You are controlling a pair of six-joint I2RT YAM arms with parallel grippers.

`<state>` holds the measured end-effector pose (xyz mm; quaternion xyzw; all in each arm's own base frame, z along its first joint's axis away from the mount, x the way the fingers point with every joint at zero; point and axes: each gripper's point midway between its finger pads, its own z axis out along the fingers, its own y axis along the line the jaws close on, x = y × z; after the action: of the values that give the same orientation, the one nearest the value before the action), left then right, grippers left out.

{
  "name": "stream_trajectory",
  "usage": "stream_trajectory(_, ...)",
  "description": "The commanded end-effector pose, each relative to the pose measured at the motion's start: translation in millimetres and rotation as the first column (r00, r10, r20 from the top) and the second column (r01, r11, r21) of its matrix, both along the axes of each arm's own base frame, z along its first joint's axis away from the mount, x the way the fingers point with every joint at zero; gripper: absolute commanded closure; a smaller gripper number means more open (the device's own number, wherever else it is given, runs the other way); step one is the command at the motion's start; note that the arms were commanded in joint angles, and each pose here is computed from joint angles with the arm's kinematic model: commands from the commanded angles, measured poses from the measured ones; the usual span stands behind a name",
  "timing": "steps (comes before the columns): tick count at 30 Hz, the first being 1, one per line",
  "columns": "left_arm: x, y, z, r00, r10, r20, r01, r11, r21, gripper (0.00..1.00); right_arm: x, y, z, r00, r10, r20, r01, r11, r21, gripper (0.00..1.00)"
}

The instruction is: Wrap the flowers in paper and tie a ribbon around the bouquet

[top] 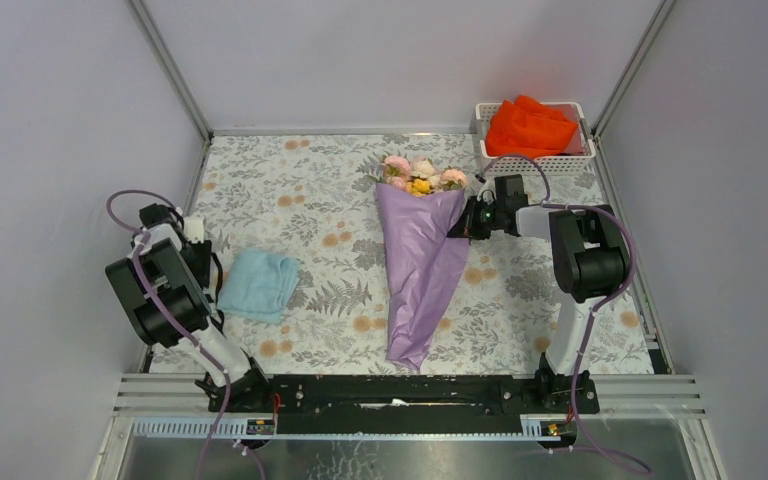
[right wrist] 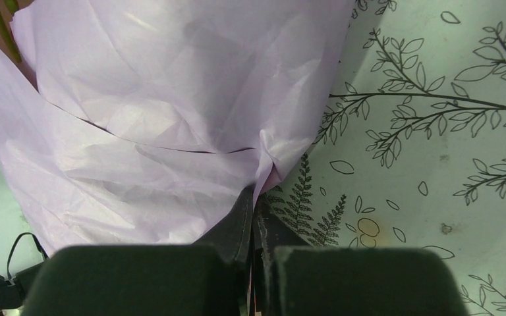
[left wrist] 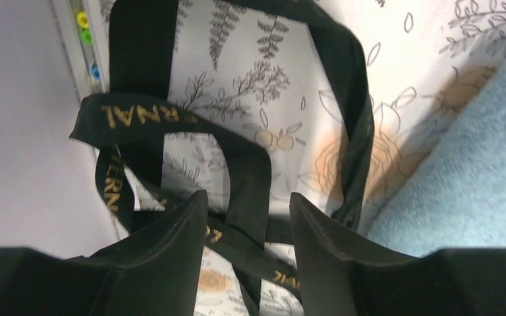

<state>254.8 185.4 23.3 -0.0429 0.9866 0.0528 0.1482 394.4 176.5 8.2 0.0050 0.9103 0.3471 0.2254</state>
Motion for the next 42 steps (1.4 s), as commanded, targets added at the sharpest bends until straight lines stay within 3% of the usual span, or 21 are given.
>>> stream_trajectory(1,28,10,-3,0.996,0.006,0.089,-0.007,1.000,0.004,0.50,-17,-18,-20,0.998,-0.015,-0.062,0.007,0.993,-0.119,1.00)
stream_trajectory(3,30,4,-4,0.995,-0.007,0.101,0.010,1.000,-0.028,0.69,-17,-18,-20,0.998,-0.014,-0.058,0.006,0.992,-0.123,1.00)
stream_trajectory(5,31,-4,1,0.992,-0.027,0.120,0.035,0.997,-0.062,0.94,-17,-18,-19,0.999,-0.010,-0.052,0.003,0.992,-0.125,1.00)
stream_trajectory(6,33,-8,6,0.990,-0.036,0.139,0.046,0.996,-0.075,1.00,-16,-19,-20,0.999,-0.010,-0.052,0.003,0.992,-0.127,1.00)
stream_trajectory(9,50,-14,47,0.965,-0.048,0.259,0.071,0.994,-0.078,1.00,-16,-19,-19,0.999,-0.010,-0.050,0.003,0.992,-0.127,1.00)
stream_trajectory(12,79,-25,136,0.888,-0.068,0.455,0.110,0.992,-0.065,1.00,-16,-19,-20,0.999,-0.013,-0.052,0.006,0.992,-0.130,1.00)
stream_trajectory(15,109,-66,247,0.742,-0.176,0.647,0.215,0.976,0.018,1.00,-22,-21,-24,0.996,-0.018,-0.088,0.006,0.991,-0.137,1.00)
stream_trajectory(17,121,-123,313,0.609,-0.306,0.732,0.340,0.934,0.108,1.00,-21,-20,-25,0.996,-0.021,-0.090,0.009,0.991,-0.134,1.00)
stream_trajectory(20,116,-244,391,0.344,-0.476,0.810,0.580,0.785,0.215,1.00,-22,-21,-26,0.995,-0.024,-0.095,0.011,0.990,-0.137,1.00)
stream_trajectory(22,102,-303,440,0.206,-0.475,0.856,0.692,0.689,0.216,1.00,-23,-22,-27,0.995,-0.025,-0.096,0.011,0.989,-0.145,1.00)
stream_trajectory(24,86,-352,463,0.127,-0.472,0.873,0.780,0.591,0.206,1.00,-23,-23,-27,0.995,-0.028,-0.095,0.013,0.988,-0.152,1.00)
stream_trajectory(27,56,-411,460,0.041,-0.524,0.851,0.882,0.419,0.216,1.00,-24,-24,-26,0.995,-0.029,-0.095,0.014,0.988,-0.156,1.00)
stream_trajectory(29,42,-431,446,0.027,-0.544,0.839,0.924,0.333,0.186,1.00,-23,-24,-26,0.995,-0.030,-0.095,0.015,0.987,-0.157,1.00)
stream_trajectory(32,38,-439,411,0.053,-0.590,0.806,0.949,0.280,0.143,1.00,-22,-24,-24,0.995,-0.031,-0.094,0.016,0.988,-0.155,1.00)
stream_trajectory(36,29,-433,325,0.068,-0.732,0.678,0.982,0.169,0.084,1.00,-16,-20,-16,0.996,-0.031,-0.086,0.019,0.991,-0.135,1.00)
stream_trajectory(40,-10,-421,243,-0.037,-0.837,0.545,0.999,-0.047,-0.006,1.00,-5,-14,-3,0.997,-0.038,-0.066,0.031,0.994,-0.102,1.00)
stream_trajectory(42,-29,-424,203,-0.065,-0.878,0.474,0.992,-0.107,-0.064,1.00,1,-10,3,0.998,-0.037,-0.058,0.032,0.996,-0.081,1.00)
